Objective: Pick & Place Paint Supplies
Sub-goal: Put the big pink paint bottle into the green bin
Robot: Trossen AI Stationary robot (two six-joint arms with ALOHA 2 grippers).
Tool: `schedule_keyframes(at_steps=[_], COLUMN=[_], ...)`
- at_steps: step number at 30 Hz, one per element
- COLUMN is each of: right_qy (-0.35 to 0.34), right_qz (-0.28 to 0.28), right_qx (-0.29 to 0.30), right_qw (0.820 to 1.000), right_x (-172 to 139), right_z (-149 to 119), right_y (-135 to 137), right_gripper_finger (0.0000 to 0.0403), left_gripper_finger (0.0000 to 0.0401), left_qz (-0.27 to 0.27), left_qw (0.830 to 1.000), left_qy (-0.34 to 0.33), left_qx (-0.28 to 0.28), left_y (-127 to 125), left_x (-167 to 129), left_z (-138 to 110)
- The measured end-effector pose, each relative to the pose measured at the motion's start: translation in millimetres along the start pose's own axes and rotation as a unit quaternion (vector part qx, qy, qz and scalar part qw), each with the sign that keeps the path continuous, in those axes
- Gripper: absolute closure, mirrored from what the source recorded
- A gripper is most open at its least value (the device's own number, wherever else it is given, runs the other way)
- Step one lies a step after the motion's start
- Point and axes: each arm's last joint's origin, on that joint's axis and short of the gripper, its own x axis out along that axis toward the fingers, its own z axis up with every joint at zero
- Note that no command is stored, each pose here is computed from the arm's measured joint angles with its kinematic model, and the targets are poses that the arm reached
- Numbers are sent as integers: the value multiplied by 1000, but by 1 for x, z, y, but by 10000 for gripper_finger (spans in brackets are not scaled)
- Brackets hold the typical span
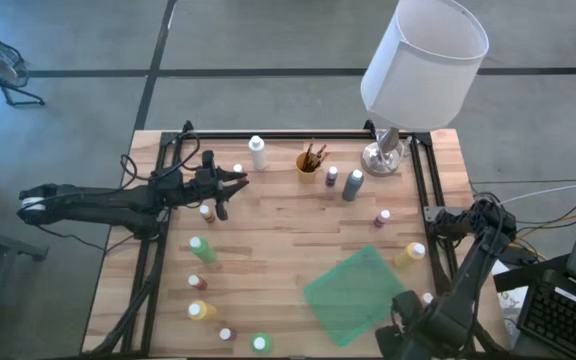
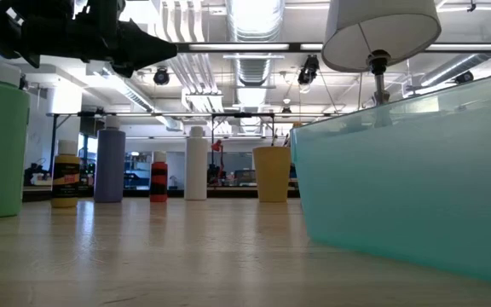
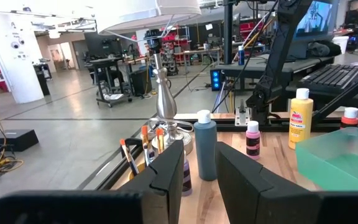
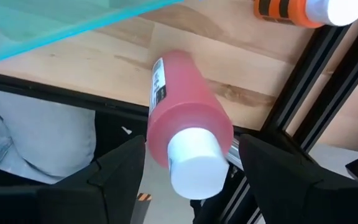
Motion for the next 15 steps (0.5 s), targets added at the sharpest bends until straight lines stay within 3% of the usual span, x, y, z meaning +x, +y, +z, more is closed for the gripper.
schedule_keyframes(at_steps=[15], right_qy=[-6], right_qz=[-8], right_qx=[-15], right_qw=[1000], right_x=[5], right_z=[-4], right_y=[-7], right_gripper_finger=[216], left_gripper_finger=[304], left_qz=[0], left_qw=[1000], left_qy=[0], left_qx=[0], left_y=[0], left_x=[0], left_z=[0])
